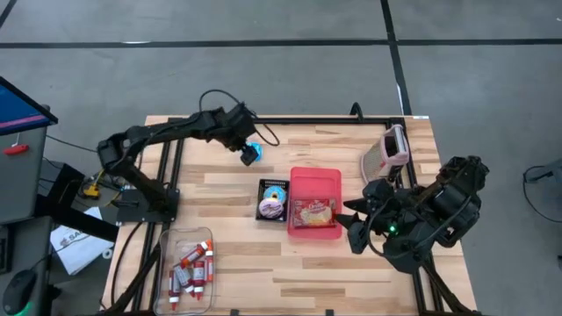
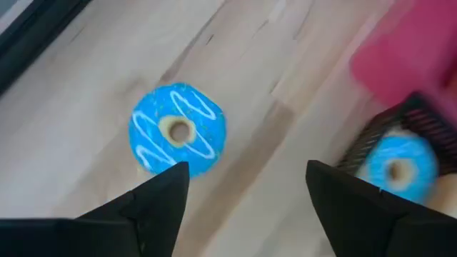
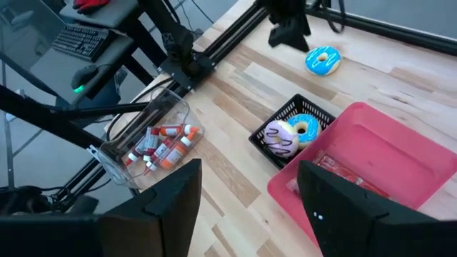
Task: Pick & Place Food Item
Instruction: Put the blue donut into the black bin
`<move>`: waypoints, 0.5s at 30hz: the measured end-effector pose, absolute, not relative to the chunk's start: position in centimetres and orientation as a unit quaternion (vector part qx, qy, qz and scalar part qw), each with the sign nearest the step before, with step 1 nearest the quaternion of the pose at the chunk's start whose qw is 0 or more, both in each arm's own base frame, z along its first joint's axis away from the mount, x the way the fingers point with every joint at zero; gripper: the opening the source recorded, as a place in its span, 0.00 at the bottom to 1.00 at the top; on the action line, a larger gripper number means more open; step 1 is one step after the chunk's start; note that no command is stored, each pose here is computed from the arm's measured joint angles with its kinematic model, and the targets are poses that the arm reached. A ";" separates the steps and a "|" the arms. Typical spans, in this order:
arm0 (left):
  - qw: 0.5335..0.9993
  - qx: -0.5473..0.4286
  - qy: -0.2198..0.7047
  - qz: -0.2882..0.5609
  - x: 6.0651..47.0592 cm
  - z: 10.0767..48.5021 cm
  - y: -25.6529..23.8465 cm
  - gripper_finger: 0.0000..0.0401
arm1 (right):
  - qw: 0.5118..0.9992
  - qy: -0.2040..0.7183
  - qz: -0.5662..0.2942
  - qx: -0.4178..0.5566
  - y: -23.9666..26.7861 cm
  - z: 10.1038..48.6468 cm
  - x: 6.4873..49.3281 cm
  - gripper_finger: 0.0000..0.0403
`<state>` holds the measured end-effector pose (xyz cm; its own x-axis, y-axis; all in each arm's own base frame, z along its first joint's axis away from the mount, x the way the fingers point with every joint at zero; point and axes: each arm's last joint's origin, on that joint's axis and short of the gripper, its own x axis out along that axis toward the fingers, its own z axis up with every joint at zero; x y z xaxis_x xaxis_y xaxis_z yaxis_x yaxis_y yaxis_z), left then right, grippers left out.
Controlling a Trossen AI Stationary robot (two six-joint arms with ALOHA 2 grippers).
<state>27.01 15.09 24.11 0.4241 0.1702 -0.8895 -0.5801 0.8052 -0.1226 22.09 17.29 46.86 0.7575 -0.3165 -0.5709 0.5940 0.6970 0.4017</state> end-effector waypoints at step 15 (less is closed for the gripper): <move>0.772 -0.111 0.594 0.198 31.0 19.7 17.8 0.73 | 0.887 0.228 -0.257 0.309 16.2 47.6 21.6 0.55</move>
<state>30.98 17.76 19.67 0.2150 0.1737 -0.9611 -0.4371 0.8971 0.0643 21.56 16.16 47.62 0.7638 -0.3155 -0.5631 0.5973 0.6762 0.4314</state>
